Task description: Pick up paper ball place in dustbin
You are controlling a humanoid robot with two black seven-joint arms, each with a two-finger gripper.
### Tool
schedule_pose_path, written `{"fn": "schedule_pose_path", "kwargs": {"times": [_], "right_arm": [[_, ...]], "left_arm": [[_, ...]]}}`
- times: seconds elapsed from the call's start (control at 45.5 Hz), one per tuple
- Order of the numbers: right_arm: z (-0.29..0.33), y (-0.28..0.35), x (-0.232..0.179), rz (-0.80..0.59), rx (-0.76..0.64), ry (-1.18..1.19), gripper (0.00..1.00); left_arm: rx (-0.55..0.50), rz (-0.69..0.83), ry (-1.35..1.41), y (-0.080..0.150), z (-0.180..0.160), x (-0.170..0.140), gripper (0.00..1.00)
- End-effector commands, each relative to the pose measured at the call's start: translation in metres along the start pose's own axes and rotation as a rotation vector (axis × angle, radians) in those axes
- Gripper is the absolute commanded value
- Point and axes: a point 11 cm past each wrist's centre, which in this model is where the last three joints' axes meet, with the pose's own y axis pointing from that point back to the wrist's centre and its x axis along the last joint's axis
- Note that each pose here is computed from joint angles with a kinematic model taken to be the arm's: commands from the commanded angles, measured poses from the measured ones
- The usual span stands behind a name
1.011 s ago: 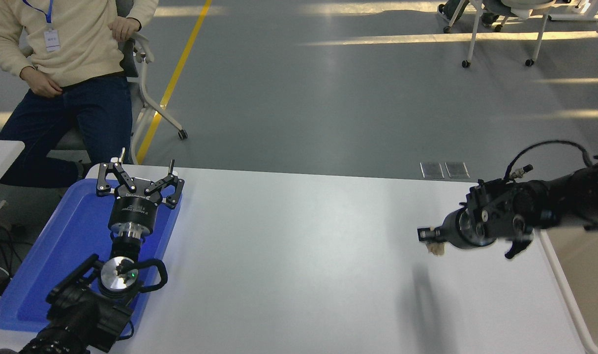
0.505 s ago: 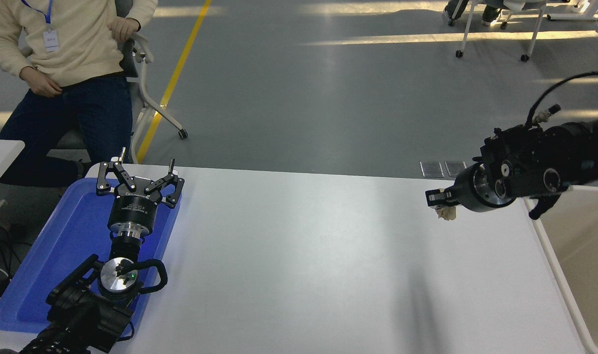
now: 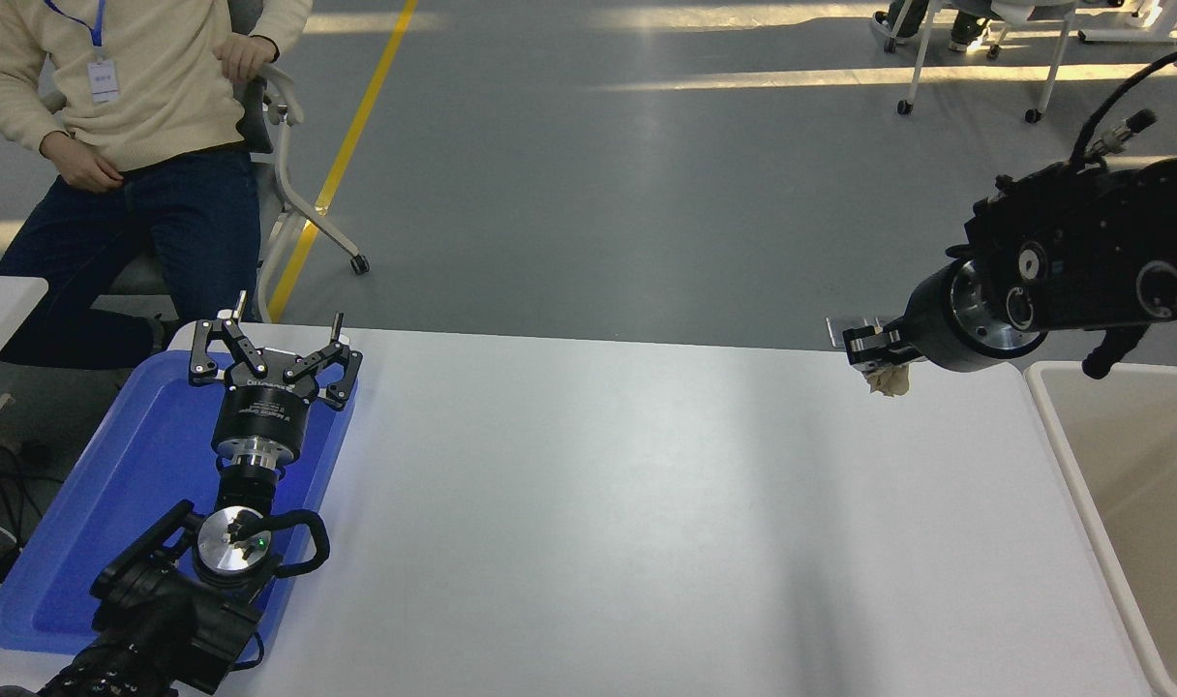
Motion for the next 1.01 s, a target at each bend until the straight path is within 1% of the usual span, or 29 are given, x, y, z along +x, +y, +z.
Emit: {"fn": "schedule_pose_path", "kwargs": {"times": [0.0,0.659,0.769,0.879,0.989], "right_arm": [[-0.005,0.011,-0.002,-0.019,0.006,0.007,0.15],[-0.01,0.026,-0.004,-0.066,0.02,0.01,0.18],[-0.009,0.027,-0.01,-0.108,0.019,0.004,0.2],[0.002,0.03,-0.012,-0.122,0.015,-0.029,0.21],[0.024,0.031,-0.017,-0.148,-0.039,-0.043,0.22]], "left_arm": [[0.0,0.002,0.0,0.0,0.0,0.0,1.0],[0.0,0.0,0.0,0.0,0.0,0.0,1.0],[0.0,0.0,0.0,0.0,0.0,0.0,1.0],[0.0,0.0,0.0,0.0,0.0,0.0,1.0],[0.0,0.0,0.0,0.0,0.0,0.0,1.0]]}}
